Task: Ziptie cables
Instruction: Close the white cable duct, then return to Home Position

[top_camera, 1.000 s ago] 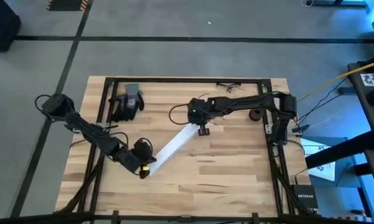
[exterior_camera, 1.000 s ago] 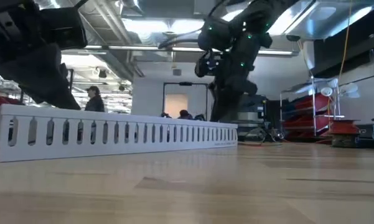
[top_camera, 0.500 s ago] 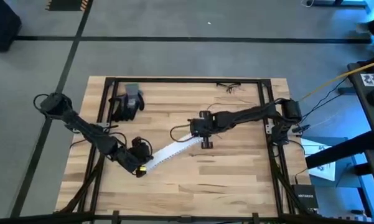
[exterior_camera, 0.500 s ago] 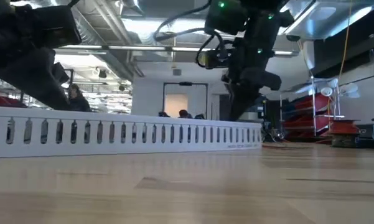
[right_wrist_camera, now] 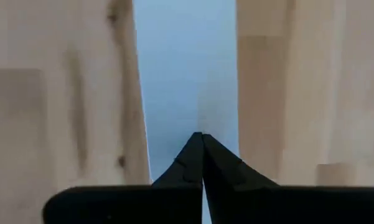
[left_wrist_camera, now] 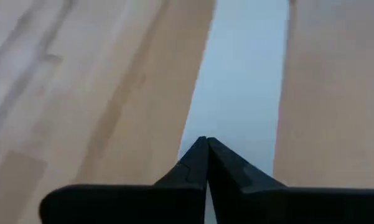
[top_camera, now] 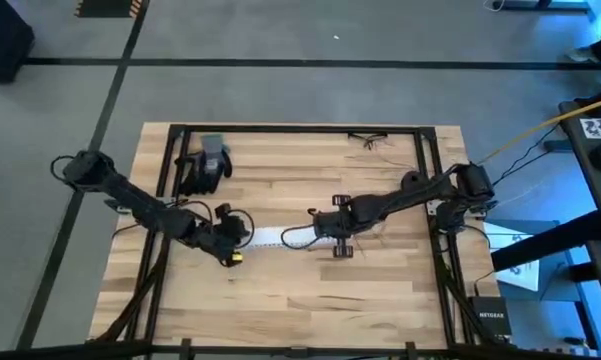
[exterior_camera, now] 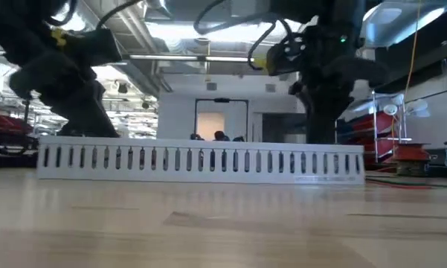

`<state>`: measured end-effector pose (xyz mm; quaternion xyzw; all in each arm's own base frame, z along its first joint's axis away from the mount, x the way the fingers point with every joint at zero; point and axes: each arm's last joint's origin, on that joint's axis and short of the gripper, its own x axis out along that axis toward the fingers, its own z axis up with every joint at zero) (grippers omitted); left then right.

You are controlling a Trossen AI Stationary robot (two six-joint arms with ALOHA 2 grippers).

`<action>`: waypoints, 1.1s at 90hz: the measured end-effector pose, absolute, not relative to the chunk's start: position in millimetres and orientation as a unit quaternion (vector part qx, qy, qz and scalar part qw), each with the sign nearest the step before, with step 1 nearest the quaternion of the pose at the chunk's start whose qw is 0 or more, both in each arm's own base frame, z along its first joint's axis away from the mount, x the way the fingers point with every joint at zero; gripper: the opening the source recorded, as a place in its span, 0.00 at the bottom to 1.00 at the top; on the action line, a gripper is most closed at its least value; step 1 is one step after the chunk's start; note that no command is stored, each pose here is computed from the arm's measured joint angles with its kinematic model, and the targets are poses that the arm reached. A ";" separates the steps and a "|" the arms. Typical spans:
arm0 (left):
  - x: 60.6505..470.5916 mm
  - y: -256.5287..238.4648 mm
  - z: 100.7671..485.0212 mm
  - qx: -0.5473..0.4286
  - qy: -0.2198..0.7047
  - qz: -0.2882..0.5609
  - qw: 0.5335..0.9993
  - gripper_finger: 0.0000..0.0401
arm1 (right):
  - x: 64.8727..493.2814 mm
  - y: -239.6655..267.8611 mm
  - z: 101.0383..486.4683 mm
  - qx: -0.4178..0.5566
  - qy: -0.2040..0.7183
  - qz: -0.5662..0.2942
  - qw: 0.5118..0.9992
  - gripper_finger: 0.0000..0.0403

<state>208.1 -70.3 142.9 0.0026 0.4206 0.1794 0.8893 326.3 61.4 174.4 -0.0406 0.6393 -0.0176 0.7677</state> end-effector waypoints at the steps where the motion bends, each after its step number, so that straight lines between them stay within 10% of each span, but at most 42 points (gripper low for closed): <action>1: 208.2 -69.8 142.9 0.003 0.421 0.180 0.889 0.00 | 326.3 61.8 174.5 -0.043 0.639 -0.017 0.768 0.00; 58: 186.4 -66.7 257.4 0.060 0.283 0.085 0.954 0.00 | 280.3 51.2 298.2 -0.063 0.396 0.013 0.916 0.00; 99: 131.9 -29.0 229.1 -0.036 0.159 0.005 0.987 0.00 | 196.5 30.6 247.9 0.035 0.125 0.023 0.991 0.00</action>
